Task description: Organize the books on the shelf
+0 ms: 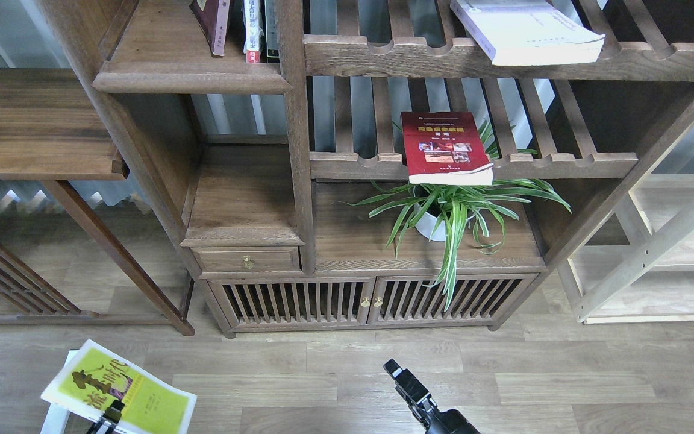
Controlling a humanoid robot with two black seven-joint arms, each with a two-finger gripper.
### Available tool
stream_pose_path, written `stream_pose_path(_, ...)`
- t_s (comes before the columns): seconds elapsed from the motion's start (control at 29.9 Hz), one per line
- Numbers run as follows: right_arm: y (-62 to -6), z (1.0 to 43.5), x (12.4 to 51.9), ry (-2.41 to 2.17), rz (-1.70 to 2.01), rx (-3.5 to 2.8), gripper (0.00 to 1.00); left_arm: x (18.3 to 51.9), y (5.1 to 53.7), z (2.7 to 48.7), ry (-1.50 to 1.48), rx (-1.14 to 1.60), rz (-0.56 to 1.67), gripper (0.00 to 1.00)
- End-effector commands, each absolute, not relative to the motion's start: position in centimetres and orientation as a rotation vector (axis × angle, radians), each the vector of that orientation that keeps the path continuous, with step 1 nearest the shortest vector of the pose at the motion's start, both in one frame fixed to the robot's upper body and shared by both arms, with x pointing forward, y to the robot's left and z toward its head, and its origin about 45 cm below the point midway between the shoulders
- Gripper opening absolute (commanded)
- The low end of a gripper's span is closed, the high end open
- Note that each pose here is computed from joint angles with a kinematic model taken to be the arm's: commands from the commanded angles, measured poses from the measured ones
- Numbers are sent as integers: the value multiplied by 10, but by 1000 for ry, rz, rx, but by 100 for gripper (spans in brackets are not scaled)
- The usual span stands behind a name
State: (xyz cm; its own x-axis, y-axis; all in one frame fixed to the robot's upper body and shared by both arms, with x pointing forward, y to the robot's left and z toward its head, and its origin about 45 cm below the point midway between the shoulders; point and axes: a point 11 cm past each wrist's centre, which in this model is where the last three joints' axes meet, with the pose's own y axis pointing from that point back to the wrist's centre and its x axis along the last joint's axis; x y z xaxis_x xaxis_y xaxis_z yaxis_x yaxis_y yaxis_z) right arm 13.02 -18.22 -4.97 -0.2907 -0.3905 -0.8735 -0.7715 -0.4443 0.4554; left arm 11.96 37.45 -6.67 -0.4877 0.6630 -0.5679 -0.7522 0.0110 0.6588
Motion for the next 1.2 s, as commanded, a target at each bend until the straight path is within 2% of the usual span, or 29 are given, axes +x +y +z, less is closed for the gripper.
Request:
stream_pose_path(0.0, -182, -50, 130, 1447, 1794, -1654, 83, 151, 377, -59, 1141, -103, 1663, 0)
stream_pose_path(0.23, -183, -50, 130, 1452, 1792, -1651, 83, 197, 380, -37, 1064, -153, 1620, 0)
stream_pose_path(0.43, -190, -53, 131, 1483, 1784, -1636, 83, 218, 373, -29, 1035, -138, 1569, 0)
stream_pose_path(0.67, -198, -58, 130, 1518, 1781, -1623, 83, 247, 402, -18, 940, -108, 1637, 0)
stream_pose_path(0.8, -200, -58, 131, 1524, 1775, -1616, 83, 256, 374, -24, 965, -134, 1607, 0)
stream_pose_path(1.07, -206, -59, 133, 1544, 1764, -1601, 83, 259, 357, -27, 992, -199, 1609, 0)
stream_pose_path(1.17, -206, -59, 133, 1548, 1763, -1602, 83, 265, 333, -29, 1023, -239, 1580, 0)
